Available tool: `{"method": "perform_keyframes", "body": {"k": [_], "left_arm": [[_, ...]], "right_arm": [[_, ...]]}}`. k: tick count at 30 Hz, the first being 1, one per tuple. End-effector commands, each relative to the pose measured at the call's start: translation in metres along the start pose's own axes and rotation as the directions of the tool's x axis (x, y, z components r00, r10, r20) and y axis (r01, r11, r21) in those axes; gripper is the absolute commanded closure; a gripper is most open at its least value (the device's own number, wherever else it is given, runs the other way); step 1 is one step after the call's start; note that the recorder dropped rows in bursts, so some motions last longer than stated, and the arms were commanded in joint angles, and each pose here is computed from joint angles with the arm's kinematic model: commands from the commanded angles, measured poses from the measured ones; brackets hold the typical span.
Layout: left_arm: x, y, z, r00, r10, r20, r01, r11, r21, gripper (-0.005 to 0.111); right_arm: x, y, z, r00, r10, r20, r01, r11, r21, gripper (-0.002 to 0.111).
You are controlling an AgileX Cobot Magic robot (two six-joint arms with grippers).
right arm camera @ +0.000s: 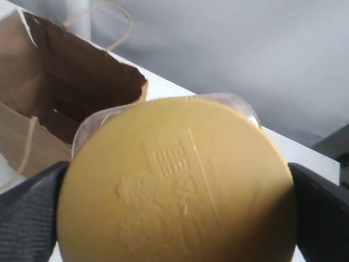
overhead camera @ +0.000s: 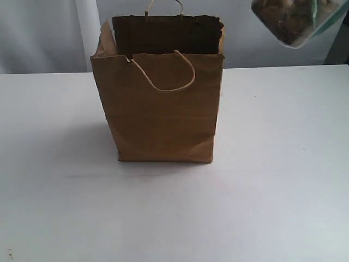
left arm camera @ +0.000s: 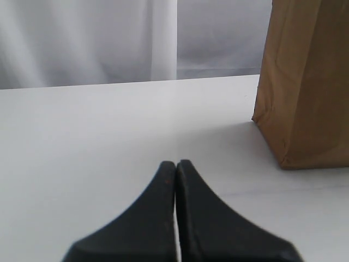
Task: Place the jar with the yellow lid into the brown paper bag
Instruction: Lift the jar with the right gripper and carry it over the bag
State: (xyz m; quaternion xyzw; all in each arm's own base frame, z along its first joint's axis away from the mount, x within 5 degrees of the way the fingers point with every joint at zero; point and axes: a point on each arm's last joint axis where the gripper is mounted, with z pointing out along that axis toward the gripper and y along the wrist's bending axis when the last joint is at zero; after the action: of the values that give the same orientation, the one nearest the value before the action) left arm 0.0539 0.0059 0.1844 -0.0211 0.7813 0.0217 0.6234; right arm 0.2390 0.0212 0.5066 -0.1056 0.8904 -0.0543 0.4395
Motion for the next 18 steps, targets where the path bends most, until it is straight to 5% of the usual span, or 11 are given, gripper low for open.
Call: {"method": "perform_keyframes", "body": {"k": [1, 9, 18], "left_arm": [[-0.001, -0.001, 0.000, 1.000, -0.006, 0.008, 0.006, 1.000, 0.008, 0.106], [-0.001, -0.001, 0.000, 1.000, -0.006, 0.008, 0.006, 1.000, 0.008, 0.106], [-0.001, -0.001, 0.000, 1.000, -0.006, 0.008, 0.006, 1.000, 0.008, 0.106]], "right_arm": [[-0.019, 0.009, -0.010, 0.990, 0.079, 0.116, -0.064, 0.989, -0.131, 0.108], [-0.052, 0.023, 0.022, 0.953, 0.224, 0.206, -0.152, 0.937, -0.315, 0.108], [-0.076, 0.047, 0.076, 0.910, 0.287, 0.300, -0.157, 0.907, -0.390, 0.108]]}}
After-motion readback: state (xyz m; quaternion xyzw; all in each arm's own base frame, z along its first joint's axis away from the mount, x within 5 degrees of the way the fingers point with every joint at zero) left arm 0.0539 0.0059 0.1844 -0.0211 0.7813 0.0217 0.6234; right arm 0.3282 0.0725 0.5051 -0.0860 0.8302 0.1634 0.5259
